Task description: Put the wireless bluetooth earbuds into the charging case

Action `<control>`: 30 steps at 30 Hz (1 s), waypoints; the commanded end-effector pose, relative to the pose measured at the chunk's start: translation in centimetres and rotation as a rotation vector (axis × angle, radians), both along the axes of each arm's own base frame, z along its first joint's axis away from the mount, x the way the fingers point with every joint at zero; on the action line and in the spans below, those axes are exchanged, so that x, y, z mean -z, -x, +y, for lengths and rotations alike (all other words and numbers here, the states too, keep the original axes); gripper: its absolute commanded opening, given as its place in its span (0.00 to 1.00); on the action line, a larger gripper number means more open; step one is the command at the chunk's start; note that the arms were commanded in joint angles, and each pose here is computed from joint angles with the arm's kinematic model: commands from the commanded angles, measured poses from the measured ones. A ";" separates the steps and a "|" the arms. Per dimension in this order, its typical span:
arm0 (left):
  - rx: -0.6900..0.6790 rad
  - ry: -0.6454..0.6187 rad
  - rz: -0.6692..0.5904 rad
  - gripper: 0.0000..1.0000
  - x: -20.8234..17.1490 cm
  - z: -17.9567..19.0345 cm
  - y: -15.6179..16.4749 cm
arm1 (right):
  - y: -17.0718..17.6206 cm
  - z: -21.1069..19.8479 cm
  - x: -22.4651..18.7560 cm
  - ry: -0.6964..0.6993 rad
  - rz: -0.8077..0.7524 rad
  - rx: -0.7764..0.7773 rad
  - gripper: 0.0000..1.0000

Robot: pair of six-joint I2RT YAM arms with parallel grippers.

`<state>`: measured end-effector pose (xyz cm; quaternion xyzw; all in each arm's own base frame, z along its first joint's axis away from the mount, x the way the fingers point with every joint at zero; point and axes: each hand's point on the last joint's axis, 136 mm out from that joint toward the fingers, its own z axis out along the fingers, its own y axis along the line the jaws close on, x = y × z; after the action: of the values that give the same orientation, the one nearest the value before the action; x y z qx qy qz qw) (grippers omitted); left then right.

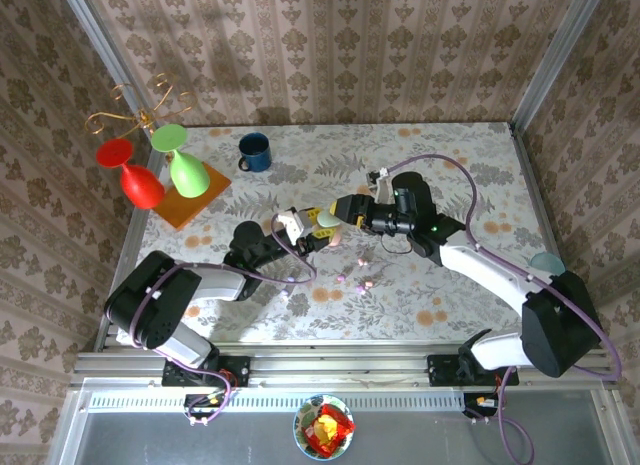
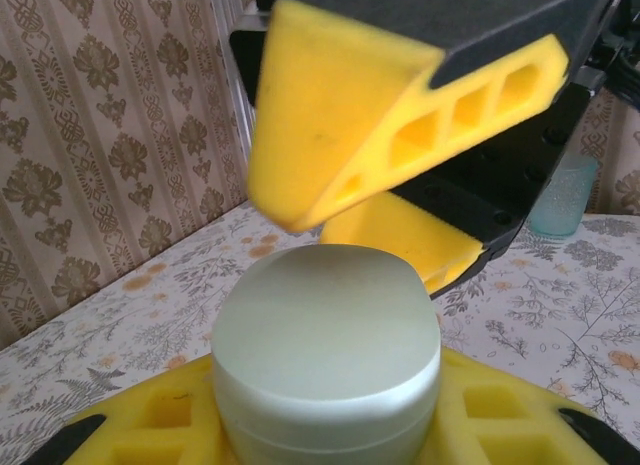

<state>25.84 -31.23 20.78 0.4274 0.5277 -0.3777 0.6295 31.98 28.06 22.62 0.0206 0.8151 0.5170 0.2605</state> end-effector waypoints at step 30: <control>-0.024 0.010 -0.043 0.89 -0.6 0.1 -0.1 | -2.0 -2.9 -0.3 -0.121 -0.038 0.082 0.16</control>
<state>26.32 -31.46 21.37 0.4239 0.5220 -0.3693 0.6415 33.31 26.31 22.57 0.0581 0.7784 0.5657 0.2658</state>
